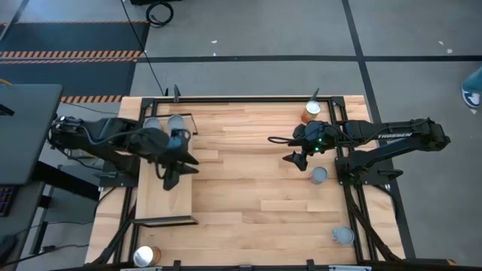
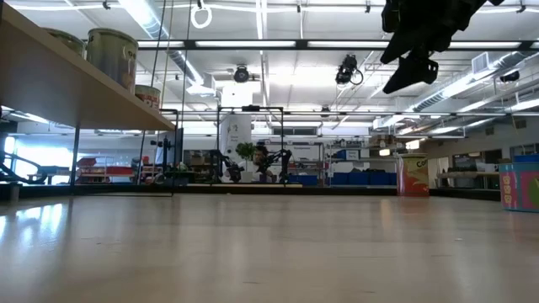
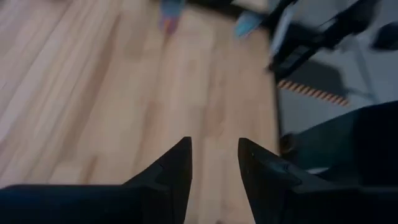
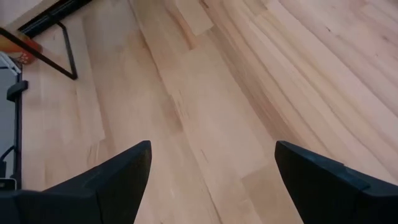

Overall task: Pick and place cans onto a shelf
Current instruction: Put the canned peas on the shelf

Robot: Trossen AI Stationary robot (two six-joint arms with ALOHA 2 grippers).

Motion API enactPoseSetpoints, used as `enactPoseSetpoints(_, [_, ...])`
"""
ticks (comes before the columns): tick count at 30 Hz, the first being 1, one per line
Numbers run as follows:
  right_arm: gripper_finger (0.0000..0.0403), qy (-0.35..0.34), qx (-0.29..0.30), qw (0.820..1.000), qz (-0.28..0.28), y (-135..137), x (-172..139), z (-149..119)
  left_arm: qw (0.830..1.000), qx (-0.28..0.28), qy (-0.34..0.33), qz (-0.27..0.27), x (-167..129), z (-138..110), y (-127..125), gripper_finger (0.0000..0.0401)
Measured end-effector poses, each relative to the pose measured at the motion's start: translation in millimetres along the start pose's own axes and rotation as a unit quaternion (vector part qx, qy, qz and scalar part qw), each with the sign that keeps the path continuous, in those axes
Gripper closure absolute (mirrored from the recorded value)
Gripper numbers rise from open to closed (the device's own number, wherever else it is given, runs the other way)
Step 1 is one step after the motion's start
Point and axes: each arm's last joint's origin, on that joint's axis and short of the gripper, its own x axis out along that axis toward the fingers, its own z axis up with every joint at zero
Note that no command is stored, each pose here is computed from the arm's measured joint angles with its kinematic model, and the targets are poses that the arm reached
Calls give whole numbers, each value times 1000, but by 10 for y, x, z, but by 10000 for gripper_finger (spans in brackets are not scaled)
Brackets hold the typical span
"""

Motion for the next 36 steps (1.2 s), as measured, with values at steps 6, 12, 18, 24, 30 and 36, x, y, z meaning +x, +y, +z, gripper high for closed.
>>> enactPoseSetpoints(6, [54, 34, -15, 998, -40, -60, -73, -6, 997, 24, -65, -46, -35, 41, -242, 266])
enactPoseSetpoints(12, [54, 104, -49, 987, -109, -104, -306, -26, 995, 37, -91, -8, -61, -4, -335, 266])
enactPoseSetpoints(18, [52, 135, -27, 980, -145, -152, -349, -95, 993, 35, -109, 26, -66, 1, -324, 266])
enactPoseSetpoints(24, [19, 176, 9, 970, -169, -220, -316, -225, 991, 49, -111, 48, -15, 8, -329, 266])
enactPoseSetpoints(30, [7, 256, 32, 950, -179, -351, -82, -596, 989, 50, -120, 66, -13, 15, -314, 266])
enactPoseSetpoints(36, [4, 275, 87, 945, -158, -392, 78, -765, 989, 45, -123, 67, -11, 20, -315, 265])
